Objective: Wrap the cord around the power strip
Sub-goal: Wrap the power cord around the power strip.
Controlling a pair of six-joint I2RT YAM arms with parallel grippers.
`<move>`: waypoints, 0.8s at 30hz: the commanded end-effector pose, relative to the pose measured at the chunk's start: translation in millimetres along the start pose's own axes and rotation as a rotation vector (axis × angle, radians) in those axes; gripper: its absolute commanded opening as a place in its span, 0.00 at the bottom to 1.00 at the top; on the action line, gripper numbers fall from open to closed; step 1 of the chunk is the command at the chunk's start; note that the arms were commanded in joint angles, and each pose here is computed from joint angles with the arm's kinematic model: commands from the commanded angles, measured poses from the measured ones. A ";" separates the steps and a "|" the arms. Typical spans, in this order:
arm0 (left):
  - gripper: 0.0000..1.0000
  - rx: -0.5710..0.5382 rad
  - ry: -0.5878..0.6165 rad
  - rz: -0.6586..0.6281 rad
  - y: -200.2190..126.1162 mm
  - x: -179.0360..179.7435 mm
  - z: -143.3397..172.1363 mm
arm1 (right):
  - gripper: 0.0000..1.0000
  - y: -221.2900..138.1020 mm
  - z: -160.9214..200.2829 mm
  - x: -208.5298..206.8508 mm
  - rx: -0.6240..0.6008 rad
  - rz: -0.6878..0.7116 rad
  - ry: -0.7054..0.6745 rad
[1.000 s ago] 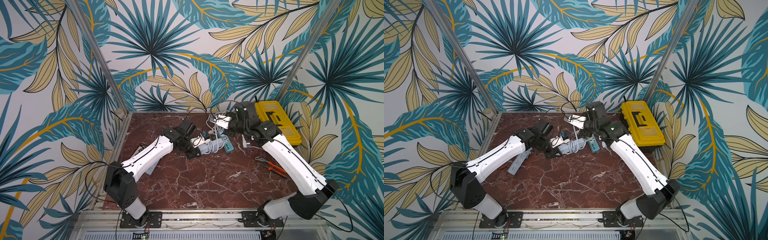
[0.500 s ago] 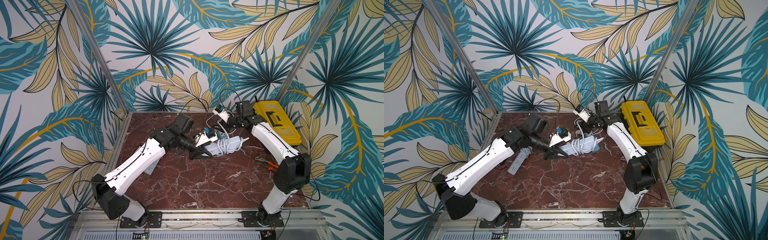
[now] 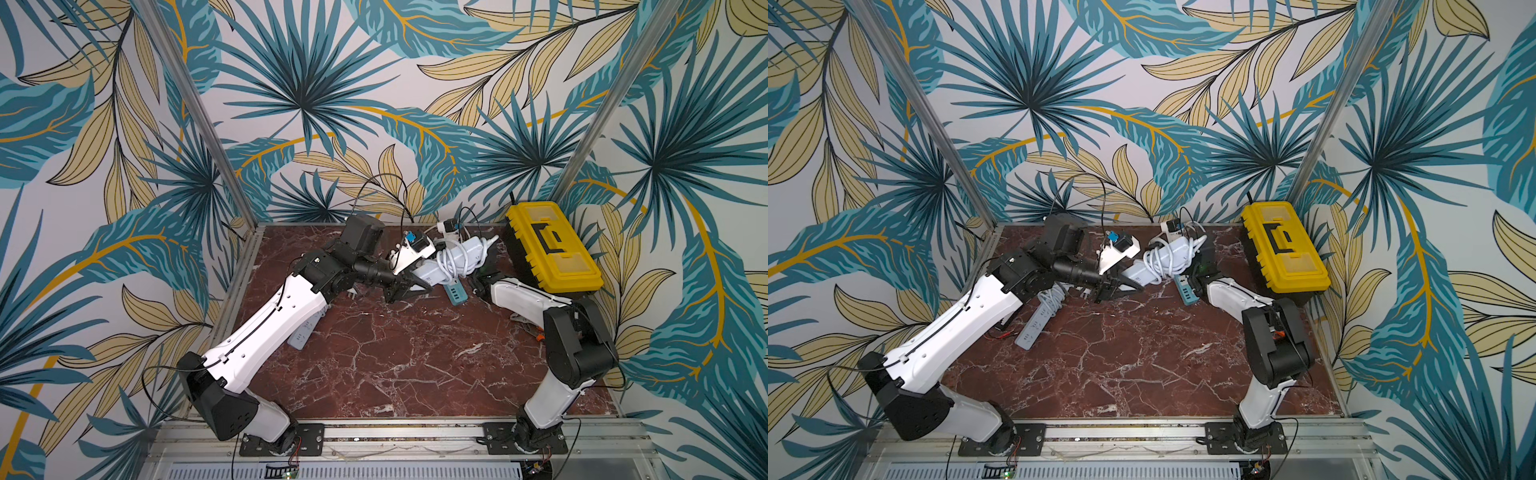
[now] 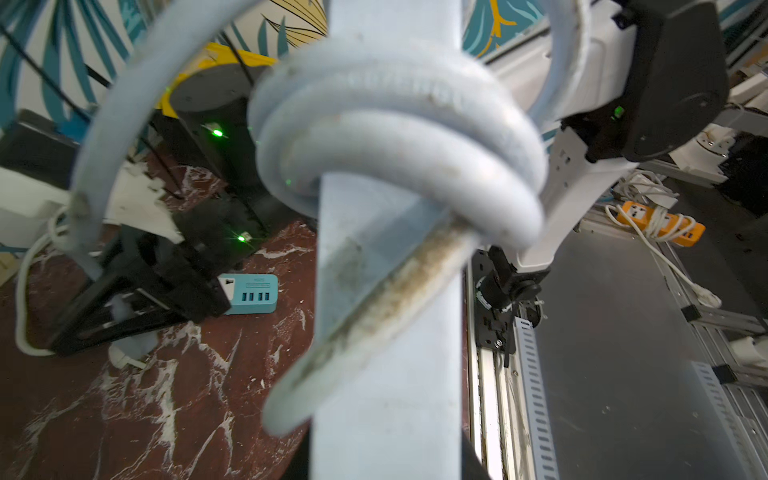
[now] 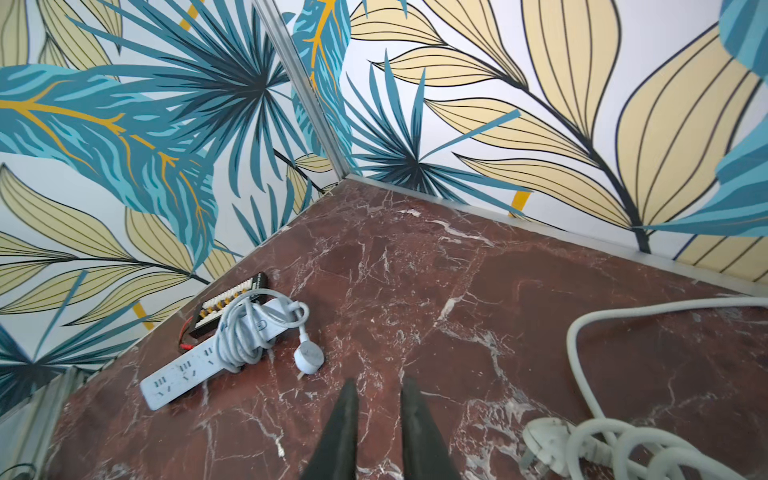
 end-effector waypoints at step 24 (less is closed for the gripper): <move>0.00 0.449 -0.108 -0.454 41.8 92.3 130.3 | 0.00 -90.4 -86.6 113.5 0.575 0.267 -1.030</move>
Point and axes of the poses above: each gripper's point midway between its finger pads, its own y axis out along the fingers, its own x axis along the line the jaws close on, z = x × y, the point moved 8 cm from there along -y, back along the fingers, and after that the axes turned 11 degrees about -y, right-handed, at the moved point
